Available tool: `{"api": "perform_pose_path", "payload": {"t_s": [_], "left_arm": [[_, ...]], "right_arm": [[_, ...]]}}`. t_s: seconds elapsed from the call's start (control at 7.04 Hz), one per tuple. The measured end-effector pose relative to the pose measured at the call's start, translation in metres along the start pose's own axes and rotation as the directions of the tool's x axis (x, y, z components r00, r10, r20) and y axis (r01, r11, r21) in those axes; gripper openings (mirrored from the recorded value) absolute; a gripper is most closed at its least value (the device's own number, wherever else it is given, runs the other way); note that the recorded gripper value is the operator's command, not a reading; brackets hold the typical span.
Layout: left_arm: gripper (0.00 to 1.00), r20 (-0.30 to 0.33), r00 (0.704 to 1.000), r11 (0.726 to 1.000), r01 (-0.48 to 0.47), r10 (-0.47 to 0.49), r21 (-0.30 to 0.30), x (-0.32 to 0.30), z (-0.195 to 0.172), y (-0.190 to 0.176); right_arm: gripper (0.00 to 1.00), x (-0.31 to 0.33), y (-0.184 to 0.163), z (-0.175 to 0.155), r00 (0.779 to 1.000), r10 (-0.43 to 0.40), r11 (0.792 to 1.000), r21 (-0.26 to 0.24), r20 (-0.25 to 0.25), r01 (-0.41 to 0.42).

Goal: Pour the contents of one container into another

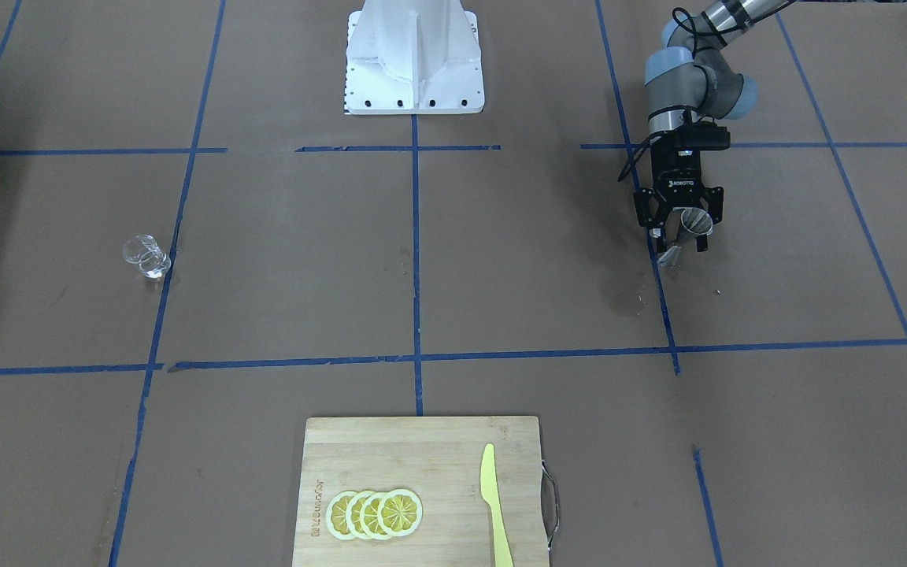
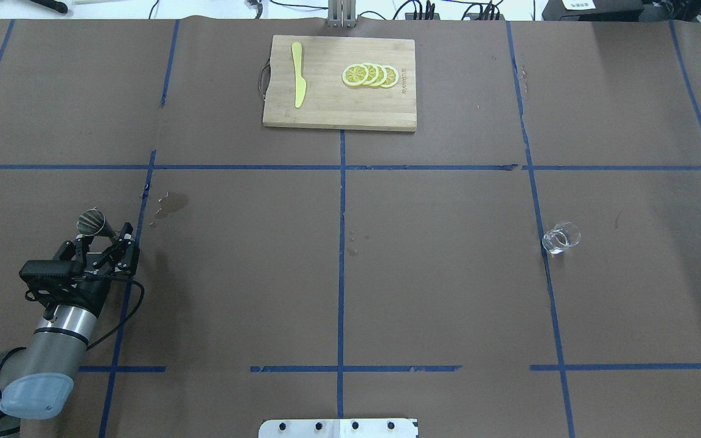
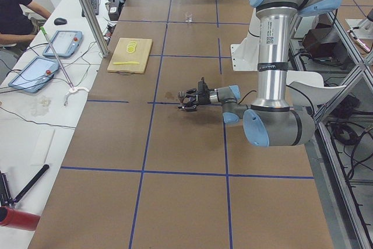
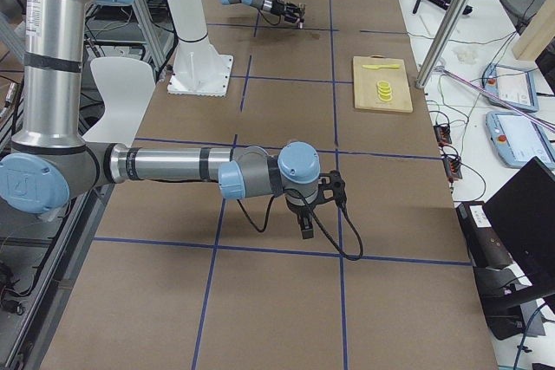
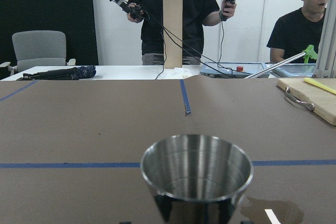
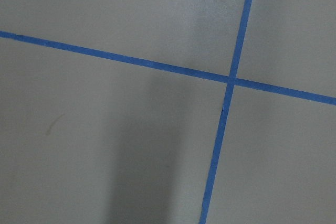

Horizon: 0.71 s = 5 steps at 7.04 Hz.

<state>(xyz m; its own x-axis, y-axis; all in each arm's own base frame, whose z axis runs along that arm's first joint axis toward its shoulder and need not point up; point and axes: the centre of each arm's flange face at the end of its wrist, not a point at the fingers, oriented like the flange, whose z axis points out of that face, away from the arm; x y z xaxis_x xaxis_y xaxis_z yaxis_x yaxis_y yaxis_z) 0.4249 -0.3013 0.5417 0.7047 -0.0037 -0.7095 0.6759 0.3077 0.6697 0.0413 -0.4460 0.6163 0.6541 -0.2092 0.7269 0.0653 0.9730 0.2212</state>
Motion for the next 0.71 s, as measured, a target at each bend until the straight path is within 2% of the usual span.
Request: {"api": "perform_pose_path", "payload": {"t_s": [0.28, 0.43, 0.71], "left_arm": [[0.25, -0.001, 1.000, 1.000, 0.001, -0.001, 0.000, 0.0011, 0.0003, 0.0008], [0.01, -0.003, 1.000, 1.000, 0.006, -0.006, 0.000, 0.0040, 0.0004, 0.0004], [0.00, -0.013, 1.000, 1.000, 0.025, -0.025, 0.002, 0.0085, -0.0004, -0.0017]], "right_arm": [[1.00, -0.0004, -0.0002, -0.0003, 1.000, -0.001, 1.000, 0.001, 0.000, 0.001], [1.00, -0.0006, -0.0004, -0.0006, 1.000, -0.002, 1.000, 0.002, 0.000, 0.002], [1.00, -0.0008, -0.0009, -0.0008, 1.000, -0.002, 1.000, 0.002, 0.000, 0.002]]}}
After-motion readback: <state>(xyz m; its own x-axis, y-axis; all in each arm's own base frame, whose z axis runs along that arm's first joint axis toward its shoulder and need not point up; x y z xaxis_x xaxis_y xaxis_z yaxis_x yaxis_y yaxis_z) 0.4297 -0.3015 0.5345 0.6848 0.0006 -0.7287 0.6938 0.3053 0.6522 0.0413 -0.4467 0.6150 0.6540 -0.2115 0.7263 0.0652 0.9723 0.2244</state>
